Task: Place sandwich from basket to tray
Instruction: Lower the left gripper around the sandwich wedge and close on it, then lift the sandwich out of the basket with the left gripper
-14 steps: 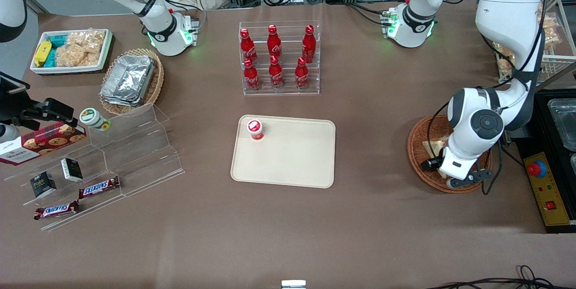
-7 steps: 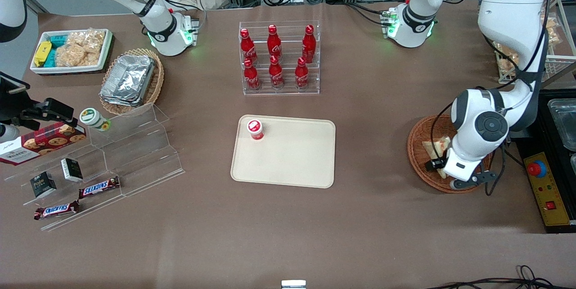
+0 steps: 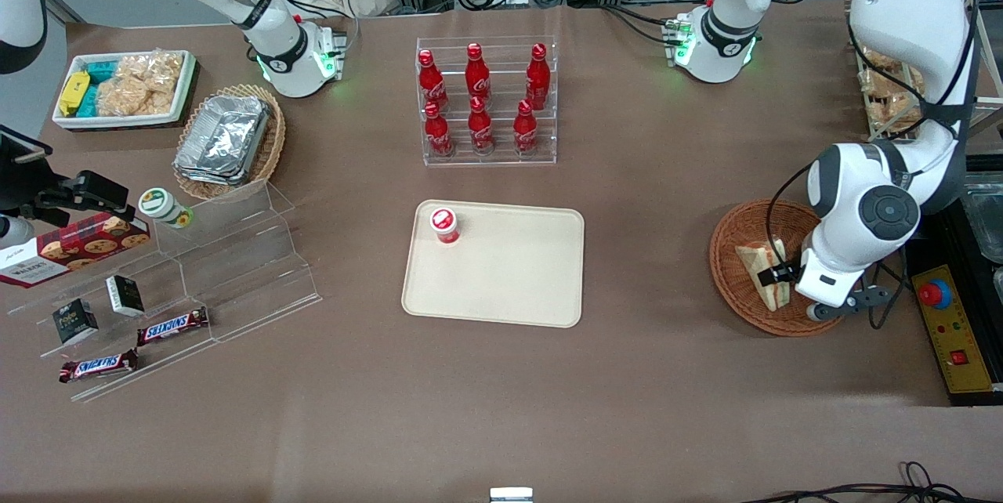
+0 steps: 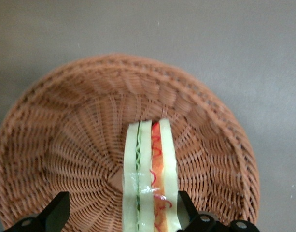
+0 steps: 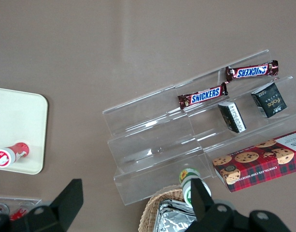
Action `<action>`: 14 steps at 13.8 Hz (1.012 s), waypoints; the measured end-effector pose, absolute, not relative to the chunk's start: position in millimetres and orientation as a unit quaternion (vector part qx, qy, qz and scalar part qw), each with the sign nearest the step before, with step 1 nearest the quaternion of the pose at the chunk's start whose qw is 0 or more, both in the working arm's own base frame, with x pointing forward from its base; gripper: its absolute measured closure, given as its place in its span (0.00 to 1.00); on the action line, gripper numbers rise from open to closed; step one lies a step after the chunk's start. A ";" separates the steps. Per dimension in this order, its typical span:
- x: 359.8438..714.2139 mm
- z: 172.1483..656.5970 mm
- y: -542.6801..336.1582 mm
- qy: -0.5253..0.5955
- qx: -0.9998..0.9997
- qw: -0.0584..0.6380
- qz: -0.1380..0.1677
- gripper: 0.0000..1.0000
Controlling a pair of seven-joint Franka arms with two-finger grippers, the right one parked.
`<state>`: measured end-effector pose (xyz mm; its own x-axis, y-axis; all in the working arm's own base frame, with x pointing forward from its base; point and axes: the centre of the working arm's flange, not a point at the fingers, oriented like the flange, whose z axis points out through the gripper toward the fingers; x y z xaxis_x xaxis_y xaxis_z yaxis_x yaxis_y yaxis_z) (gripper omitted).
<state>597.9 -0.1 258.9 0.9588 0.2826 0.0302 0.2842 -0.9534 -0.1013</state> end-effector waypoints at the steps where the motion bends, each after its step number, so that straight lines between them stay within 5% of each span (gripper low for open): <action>1: 596.2 257.1 -1.5 -0.152 -0.987 0.042 -0.005 0.00; 10: 579.6 236.2 -10.8 -0.156 -0.987 0.025 -0.003 0.04; 14: 582.0 251.6 -11.3 -0.153 -0.988 0.027 -0.003 0.51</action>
